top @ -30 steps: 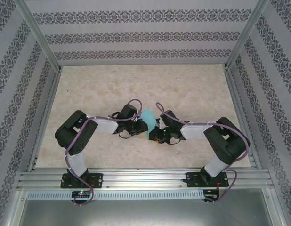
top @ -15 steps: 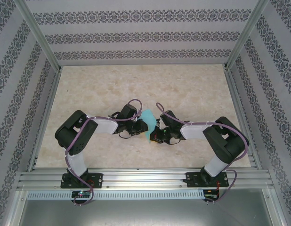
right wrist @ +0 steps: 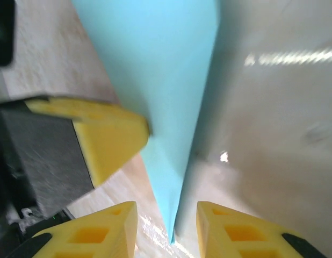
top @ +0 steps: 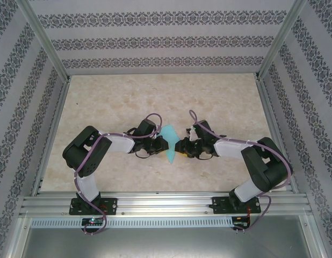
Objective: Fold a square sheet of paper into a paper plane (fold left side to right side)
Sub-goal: Fold the wing for the fifth time at the center of the table.
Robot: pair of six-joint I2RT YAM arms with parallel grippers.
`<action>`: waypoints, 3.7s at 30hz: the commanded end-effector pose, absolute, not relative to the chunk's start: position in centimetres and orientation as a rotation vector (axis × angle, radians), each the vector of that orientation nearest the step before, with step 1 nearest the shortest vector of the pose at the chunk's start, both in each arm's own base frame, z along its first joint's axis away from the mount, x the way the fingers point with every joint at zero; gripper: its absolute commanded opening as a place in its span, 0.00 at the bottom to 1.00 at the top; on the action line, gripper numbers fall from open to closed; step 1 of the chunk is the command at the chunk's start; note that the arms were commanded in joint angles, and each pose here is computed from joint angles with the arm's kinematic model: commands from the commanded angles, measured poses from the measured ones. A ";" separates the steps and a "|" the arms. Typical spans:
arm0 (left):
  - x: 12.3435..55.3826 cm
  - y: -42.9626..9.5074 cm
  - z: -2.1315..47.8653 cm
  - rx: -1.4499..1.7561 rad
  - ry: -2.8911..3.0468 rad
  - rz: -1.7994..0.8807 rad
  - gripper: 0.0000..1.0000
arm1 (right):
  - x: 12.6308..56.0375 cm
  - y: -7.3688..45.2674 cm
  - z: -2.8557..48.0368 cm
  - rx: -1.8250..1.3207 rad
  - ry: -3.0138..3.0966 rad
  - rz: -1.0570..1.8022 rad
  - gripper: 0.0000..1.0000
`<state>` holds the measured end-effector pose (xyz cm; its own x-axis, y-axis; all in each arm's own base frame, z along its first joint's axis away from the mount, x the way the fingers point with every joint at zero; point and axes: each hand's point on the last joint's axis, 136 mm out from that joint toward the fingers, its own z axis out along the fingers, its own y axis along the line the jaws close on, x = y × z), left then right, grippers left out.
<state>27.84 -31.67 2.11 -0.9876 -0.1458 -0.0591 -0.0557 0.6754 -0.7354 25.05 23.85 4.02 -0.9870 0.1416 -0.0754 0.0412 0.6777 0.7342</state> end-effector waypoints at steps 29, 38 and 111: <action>27.2 -30.8 1.2 -0.195 2.765 -1.165 0.03 | 31.1 25.0 3.9 0.224 2.678 1.324 0.13; 27.0 -30.5 0.9 -0.202 2.765 -1.154 0.01 | 30.7 25.2 4.7 0.196 2.652 1.355 0.19; 33.6 -29.9 6.4 -0.366 2.575 -1.341 0.28 | 30.4 29.4 4.0 0.165 2.665 1.417 0.22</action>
